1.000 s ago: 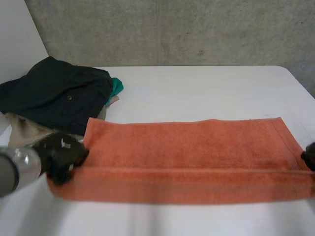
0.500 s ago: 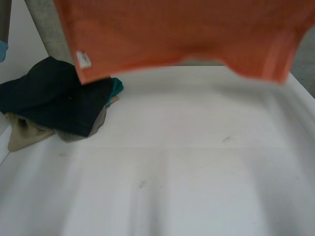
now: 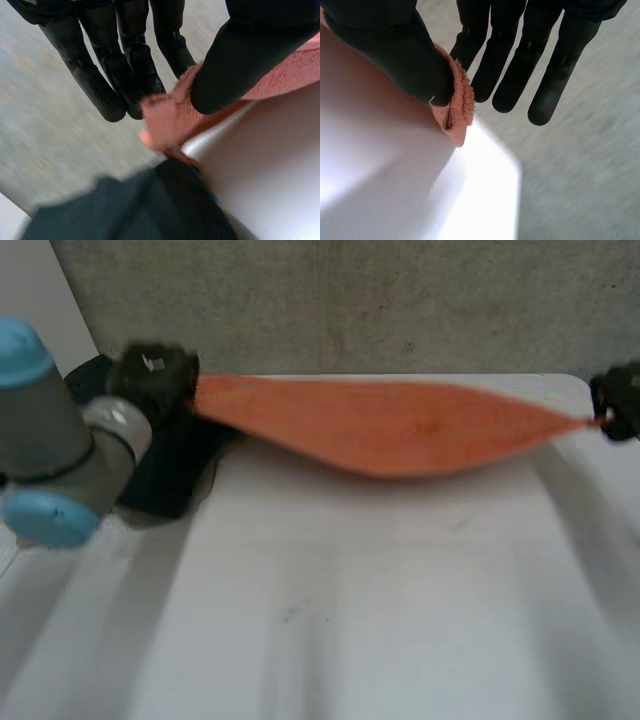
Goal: Fold the laundry.
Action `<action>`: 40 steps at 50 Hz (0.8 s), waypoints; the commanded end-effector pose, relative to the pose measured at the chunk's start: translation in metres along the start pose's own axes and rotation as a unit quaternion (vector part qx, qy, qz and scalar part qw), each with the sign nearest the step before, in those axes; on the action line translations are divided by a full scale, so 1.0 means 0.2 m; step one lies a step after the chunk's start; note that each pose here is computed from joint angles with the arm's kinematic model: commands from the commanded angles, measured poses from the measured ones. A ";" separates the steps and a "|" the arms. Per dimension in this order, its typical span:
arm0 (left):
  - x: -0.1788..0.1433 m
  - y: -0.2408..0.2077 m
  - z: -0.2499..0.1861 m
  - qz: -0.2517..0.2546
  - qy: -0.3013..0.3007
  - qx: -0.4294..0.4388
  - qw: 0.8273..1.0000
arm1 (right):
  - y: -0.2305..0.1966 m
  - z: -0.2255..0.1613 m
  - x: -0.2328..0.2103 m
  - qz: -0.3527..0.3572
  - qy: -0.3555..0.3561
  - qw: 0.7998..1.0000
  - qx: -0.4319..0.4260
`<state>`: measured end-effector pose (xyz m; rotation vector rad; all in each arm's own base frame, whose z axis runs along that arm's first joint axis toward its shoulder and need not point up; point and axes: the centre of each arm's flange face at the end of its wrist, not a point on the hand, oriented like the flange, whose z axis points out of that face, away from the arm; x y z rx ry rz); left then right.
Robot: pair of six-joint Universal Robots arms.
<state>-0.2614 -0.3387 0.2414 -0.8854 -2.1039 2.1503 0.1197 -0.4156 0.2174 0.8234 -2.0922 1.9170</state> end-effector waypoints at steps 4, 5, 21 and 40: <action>0.20 0.24 -0.43 0.120 0.091 -0.167 0.974 | 0.20 -0.33 0.03 -0.042 -0.088 0.975 -0.201; 0.20 0.23 -0.47 0.129 0.097 -0.176 0.971 | 0.21 -0.37 0.03 -0.051 -0.102 0.969 -0.220; 0.20 0.13 -0.68 0.157 0.164 -0.262 0.938 | 0.23 -0.45 0.06 -0.122 -0.150 0.947 -0.255; 0.17 0.13 0.19 0.139 0.026 -0.124 0.982 | 0.22 0.21 -0.03 -0.059 0.005 0.998 -0.028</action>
